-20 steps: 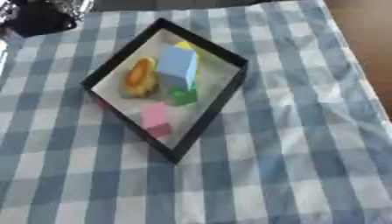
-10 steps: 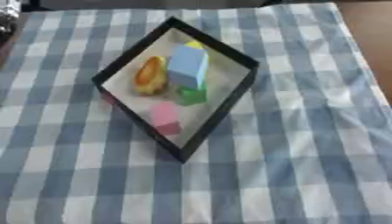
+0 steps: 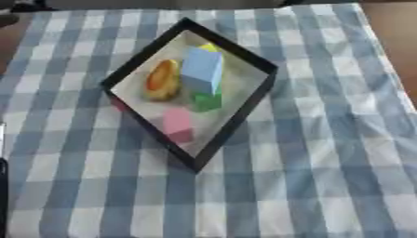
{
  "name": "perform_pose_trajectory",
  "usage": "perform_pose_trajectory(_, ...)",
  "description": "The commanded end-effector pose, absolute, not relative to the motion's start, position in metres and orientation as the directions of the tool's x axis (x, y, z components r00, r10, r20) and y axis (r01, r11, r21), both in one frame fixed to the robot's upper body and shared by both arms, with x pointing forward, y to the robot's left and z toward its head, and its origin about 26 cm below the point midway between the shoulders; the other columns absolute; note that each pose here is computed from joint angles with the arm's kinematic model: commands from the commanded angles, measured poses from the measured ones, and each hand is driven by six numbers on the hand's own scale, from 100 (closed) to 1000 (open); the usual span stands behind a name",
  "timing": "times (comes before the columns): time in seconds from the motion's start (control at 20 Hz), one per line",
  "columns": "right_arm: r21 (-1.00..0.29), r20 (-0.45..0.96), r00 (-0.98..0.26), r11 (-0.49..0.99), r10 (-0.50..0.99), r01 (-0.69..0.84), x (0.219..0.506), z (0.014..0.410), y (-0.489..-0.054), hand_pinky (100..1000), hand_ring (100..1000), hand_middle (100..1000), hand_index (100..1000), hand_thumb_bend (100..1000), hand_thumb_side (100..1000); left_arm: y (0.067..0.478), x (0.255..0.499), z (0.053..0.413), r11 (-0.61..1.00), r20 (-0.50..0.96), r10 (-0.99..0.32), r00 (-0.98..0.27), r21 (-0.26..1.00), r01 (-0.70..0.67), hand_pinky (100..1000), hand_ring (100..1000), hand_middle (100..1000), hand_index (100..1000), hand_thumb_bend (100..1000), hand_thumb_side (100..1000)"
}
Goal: Pick up objects on the table and place them in the box.
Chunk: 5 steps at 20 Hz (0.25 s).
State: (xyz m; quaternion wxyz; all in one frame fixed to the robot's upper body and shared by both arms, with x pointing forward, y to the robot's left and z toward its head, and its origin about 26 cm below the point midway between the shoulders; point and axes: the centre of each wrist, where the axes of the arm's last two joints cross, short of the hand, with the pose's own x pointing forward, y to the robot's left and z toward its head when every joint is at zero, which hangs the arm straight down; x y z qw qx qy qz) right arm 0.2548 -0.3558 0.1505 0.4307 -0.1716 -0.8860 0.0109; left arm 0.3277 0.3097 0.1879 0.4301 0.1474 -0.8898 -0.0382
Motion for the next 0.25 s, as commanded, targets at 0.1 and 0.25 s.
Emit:
perform_pose_trajectory(0.1,-0.191,0.732,-0.594,0.937,0.333,0.291,0.2547,0.1593,-0.3551,879,840,656,804,100,576,0.3082,0.3319,0.1856,0.967,0.747,-0.233,-0.623,0.109,-0.230,788,793,816,907,119,763)
perform_pose_trajectory(0.25,-0.193,0.726,-0.601,0.938,0.335,0.289,0.2553,0.1596,-0.3545,879,839,658,809,100,569,0.3068,0.3344,0.1829,0.972,0.750,-0.185,-0.635,0.046,-0.230,784,783,811,904,114,762)
